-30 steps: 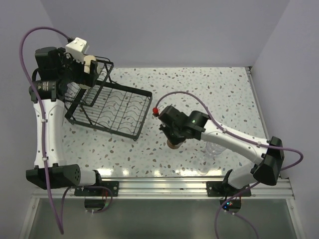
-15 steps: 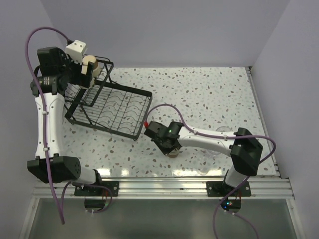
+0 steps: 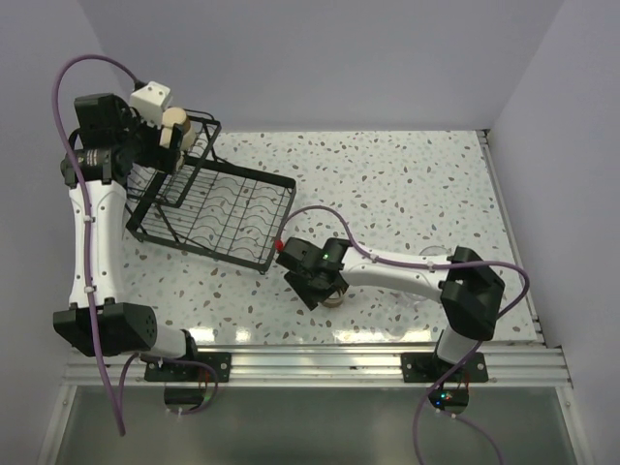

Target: Unload the cups from the dish rack

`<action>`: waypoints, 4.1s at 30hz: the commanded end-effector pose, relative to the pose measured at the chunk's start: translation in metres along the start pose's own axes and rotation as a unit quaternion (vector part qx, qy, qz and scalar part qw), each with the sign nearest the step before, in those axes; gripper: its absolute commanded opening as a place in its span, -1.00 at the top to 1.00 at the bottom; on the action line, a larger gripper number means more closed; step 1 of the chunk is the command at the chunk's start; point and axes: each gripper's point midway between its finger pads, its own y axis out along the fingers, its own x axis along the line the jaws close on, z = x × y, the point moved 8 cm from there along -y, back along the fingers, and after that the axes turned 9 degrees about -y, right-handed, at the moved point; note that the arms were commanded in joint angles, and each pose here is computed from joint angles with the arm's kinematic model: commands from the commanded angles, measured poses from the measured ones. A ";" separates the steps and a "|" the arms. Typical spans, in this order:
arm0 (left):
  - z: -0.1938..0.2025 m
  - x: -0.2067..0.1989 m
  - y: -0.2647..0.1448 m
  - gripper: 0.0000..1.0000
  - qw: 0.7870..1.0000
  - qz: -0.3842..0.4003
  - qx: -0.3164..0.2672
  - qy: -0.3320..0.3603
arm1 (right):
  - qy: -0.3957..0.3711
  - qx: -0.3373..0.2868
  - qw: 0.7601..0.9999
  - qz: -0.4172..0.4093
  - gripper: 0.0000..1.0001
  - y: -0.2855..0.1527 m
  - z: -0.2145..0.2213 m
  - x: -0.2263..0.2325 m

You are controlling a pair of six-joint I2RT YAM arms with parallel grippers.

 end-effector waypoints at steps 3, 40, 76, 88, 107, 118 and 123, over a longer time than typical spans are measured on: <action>0.001 -0.003 -0.003 -1.00 1.000 0.023 0.000 0.019 | -0.006 -0.061 0.998 -0.025 -0.25 -0.044 -0.023 0.003; -0.016 0.043 0.086 -0.97 0.997 -0.020 0.071 0.005 | 0.029 -0.271 0.961 -0.042 -0.52 -0.142 -0.022 -0.024; -0.059 0.012 -0.005 1.00 0.998 0.016 -0.057 -0.003 | 0.053 -0.319 0.945 -0.048 -0.55 -0.168 -0.026 -0.030; -0.097 -0.055 -0.081 1.00 0.940 0.241 -0.236 -0.050 | 0.148 -0.542 0.758 -0.331 -0.65 -0.257 -0.105 -0.051; -0.058 -0.106 -0.109 1.00 0.850 0.465 -0.212 -0.130 | 0.265 -0.616 0.589 -0.450 -0.38 -0.253 -0.212 -0.050; -0.041 -0.111 -0.098 1.00 0.849 0.472 -0.190 -0.141 | 0.272 -0.608 0.587 -0.460 0.84 -0.241 -0.215 -0.049; -0.026 -0.109 -0.085 0.99 0.863 0.456 -0.168 -0.139 | 0.278 -0.597 0.630 -0.413 1.00 -0.230 -0.207 -0.052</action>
